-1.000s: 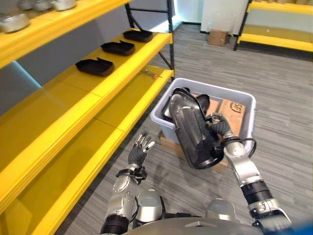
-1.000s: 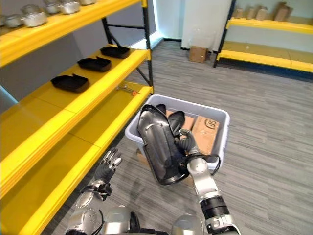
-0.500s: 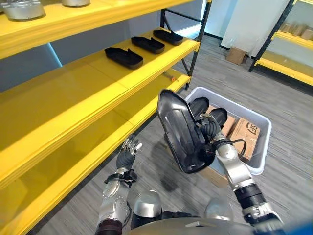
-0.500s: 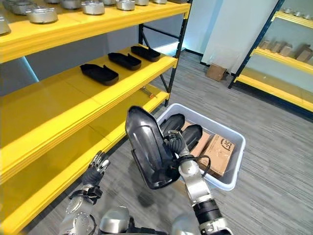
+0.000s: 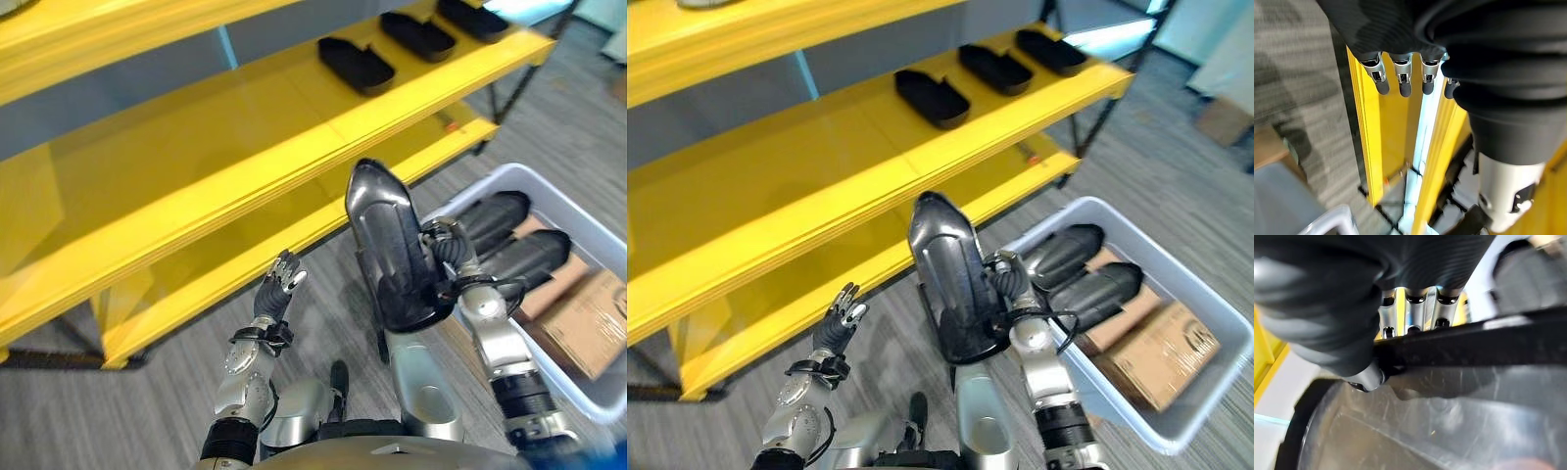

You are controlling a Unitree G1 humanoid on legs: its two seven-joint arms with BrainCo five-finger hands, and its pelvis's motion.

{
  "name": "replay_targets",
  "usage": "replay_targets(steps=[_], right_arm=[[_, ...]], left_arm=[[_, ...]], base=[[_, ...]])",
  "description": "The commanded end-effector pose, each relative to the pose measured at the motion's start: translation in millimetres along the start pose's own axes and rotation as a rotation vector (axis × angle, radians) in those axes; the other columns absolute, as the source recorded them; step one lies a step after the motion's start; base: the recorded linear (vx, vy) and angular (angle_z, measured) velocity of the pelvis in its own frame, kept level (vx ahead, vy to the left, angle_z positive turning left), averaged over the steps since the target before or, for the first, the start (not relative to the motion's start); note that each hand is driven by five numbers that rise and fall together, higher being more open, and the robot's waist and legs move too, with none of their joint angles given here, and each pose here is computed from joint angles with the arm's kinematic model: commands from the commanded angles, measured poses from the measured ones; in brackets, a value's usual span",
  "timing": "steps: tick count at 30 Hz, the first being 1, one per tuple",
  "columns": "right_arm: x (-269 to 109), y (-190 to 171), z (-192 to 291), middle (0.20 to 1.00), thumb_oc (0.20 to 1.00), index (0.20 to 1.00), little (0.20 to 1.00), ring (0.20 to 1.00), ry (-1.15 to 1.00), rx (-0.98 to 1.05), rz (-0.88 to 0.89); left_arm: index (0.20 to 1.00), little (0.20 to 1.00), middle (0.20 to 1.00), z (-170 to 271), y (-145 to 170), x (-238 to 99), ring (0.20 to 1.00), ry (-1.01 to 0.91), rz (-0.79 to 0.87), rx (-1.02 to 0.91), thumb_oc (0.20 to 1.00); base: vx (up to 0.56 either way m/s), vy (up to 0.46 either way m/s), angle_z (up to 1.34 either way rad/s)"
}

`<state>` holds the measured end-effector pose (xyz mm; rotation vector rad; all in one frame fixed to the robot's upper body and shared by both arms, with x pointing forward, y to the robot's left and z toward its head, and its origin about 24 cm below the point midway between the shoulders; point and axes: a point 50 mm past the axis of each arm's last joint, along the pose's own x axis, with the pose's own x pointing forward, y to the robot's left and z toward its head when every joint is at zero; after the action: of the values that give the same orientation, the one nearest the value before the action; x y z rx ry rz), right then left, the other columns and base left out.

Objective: Move parts from the plastic box to the shelf.

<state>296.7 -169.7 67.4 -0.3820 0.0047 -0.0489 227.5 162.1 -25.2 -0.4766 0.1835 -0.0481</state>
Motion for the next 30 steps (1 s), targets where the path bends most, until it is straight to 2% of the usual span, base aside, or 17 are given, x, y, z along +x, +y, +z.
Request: replay_targets(steps=[1, 10, 14, 20, 24, 30], right_arm=[[3.3, -6.0, 41.5, 0.2, 0.2, 0.2, 0.2, 0.2, -0.212, 0.057, -0.029], [-0.2, -1.5, 43.4, 0.2, 0.2, 0.2, 0.2, 0.2, -0.225, 0.08, 0.009], [-0.2, 1.7, 39.7, 0.2, 0.2, 0.2, 0.2, 0.2, -0.21, 0.087, 0.024], [-6.2, -4.7, 38.4, 0.2, 0.2, 0.2, 0.2, 0.2, -0.219, 0.117, -0.007], [-7.7, -11.3, 28.8, 0.2, 0.2, 0.2, 0.2, 0.2, -0.186, 0.109, -0.043], [-4.7, 5.9, 22.1, 0.2, 0.2, 0.2, 0.2, 0.2, -0.138, 0.16, 0.006]], left_arm=[[1.0, 1.0, 1.0, 23.0, -16.2, 1.6, 1.0, -0.144, -0.053, -0.018, 1.0], [1.0, 1.0, 1.0, 22.6, -25.9, -1.2, 1.0, -0.158, -0.066, -0.035, 1.0], [1.0, 1.0, 1.0, 26.1, -28.8, -2.4, 1.0, -0.163, -0.083, -0.028, 1.0], [1.0, 1.0, 1.0, 21.4, -35.6, 5.9, 1.0, -0.125, -0.118, -0.023, 1.0], [1.0, 1.0, 1.0, 14.6, -34.4, 3.6, 1.0, -0.082, -0.149, 0.004, 1.0], [1.0, 1.0, 1.0, 19.0, -30.0, 7.5, 1.0, -0.087, -0.155, 0.028, 1.0]], base=[[0.15, -0.132, -0.1], [0.11, -0.134, 0.2], [0.06, -0.055, 0.92], [0.09, 0.246, 0.65], [0.07, 0.435, -0.1], [0.08, 0.24, -0.08]])
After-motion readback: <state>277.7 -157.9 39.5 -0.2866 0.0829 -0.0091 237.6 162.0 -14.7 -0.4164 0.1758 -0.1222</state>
